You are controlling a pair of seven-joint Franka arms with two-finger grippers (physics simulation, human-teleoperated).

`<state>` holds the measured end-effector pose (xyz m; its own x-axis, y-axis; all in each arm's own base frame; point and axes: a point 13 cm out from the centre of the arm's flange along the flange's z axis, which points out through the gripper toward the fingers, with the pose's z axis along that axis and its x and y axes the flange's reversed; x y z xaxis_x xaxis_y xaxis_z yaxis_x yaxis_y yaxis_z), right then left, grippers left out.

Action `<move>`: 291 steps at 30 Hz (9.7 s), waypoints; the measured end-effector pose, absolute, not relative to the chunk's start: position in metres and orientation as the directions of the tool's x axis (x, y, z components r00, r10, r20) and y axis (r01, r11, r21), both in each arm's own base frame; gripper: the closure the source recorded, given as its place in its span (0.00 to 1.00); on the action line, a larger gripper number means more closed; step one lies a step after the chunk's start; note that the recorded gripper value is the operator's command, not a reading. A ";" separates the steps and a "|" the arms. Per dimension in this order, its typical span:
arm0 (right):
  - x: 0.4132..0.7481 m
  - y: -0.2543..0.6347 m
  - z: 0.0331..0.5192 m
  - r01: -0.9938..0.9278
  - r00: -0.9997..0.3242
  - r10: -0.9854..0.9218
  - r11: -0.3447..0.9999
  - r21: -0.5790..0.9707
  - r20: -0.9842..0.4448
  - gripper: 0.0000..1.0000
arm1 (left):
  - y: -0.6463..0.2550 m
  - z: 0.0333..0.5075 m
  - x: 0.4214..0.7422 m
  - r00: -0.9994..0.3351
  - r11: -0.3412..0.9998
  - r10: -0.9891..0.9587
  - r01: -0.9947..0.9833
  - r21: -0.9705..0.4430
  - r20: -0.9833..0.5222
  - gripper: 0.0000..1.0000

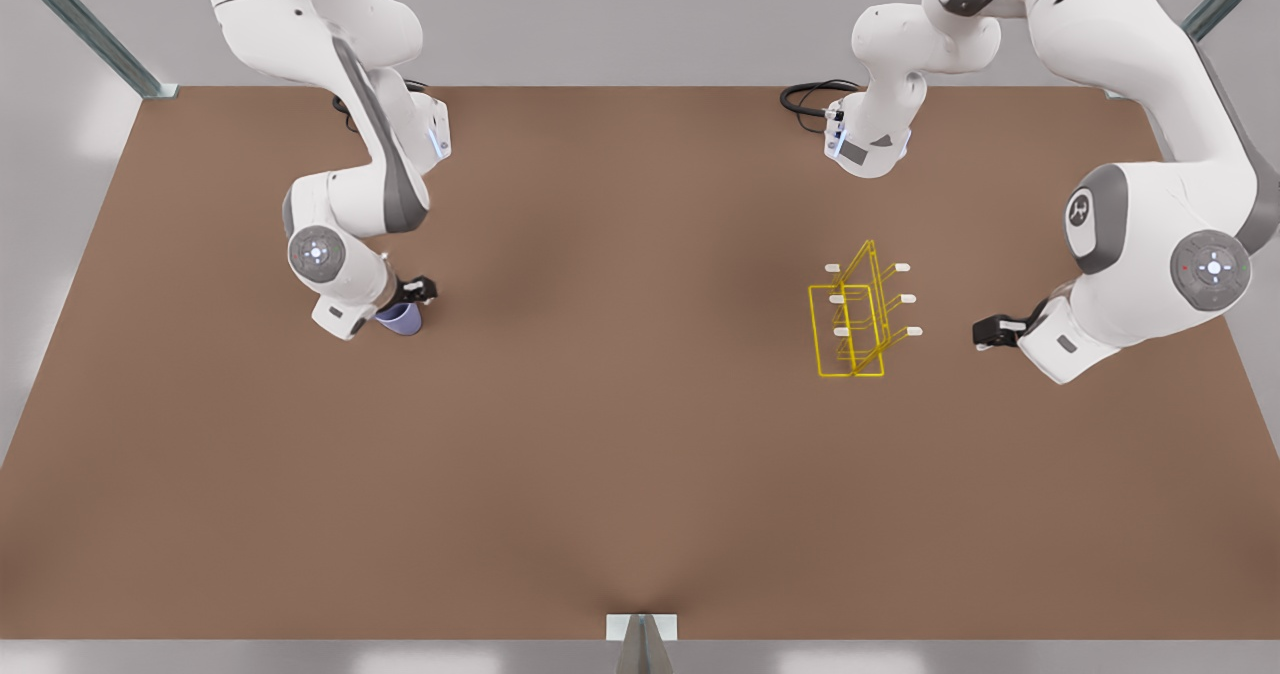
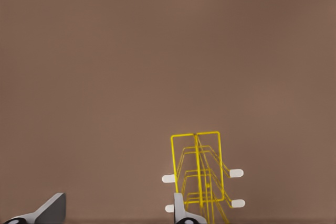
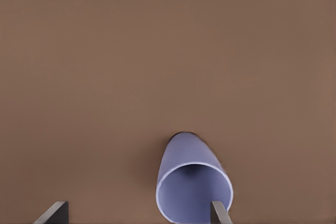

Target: Place the cup on the cup holder

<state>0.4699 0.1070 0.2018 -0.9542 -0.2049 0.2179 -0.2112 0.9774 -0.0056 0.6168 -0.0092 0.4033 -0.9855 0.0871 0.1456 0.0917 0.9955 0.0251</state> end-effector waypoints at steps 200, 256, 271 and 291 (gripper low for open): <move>0.624 -0.033 0.491 -0.033 -0.999 -0.034 0.999 -0.008 -0.039 0.00 | -0.458 0.062 0.541 0.116 -0.120 -0.990 -0.992 -0.041 0.086 0.00; 0.627 -0.032 0.488 -0.029 -0.999 -0.029 1.000 -0.005 -0.041 0.00 | -0.236 0.312 0.523 -0.102 0.101 0.020 -0.989 0.104 -0.995 0.20; 0.628 -0.031 0.488 -0.029 -0.999 -0.030 1.000 -0.004 -0.041 0.00 | -0.197 0.275 0.526 -0.182 0.033 0.145 -0.981 0.189 -0.973 0.20; 0.628 -0.030 0.487 -0.031 -0.999 -0.031 1.000 -0.005 -0.040 0.00 | -0.178 0.219 0.520 -0.185 0.017 0.153 -0.982 0.190 -0.971 0.20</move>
<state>0.6278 -0.0304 0.4870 -0.9987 -0.0310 -0.0399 -0.0308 0.9995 -0.0048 0.5203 -0.1776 0.2187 -0.1847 0.1530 -0.9708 -0.9817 0.0175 0.1896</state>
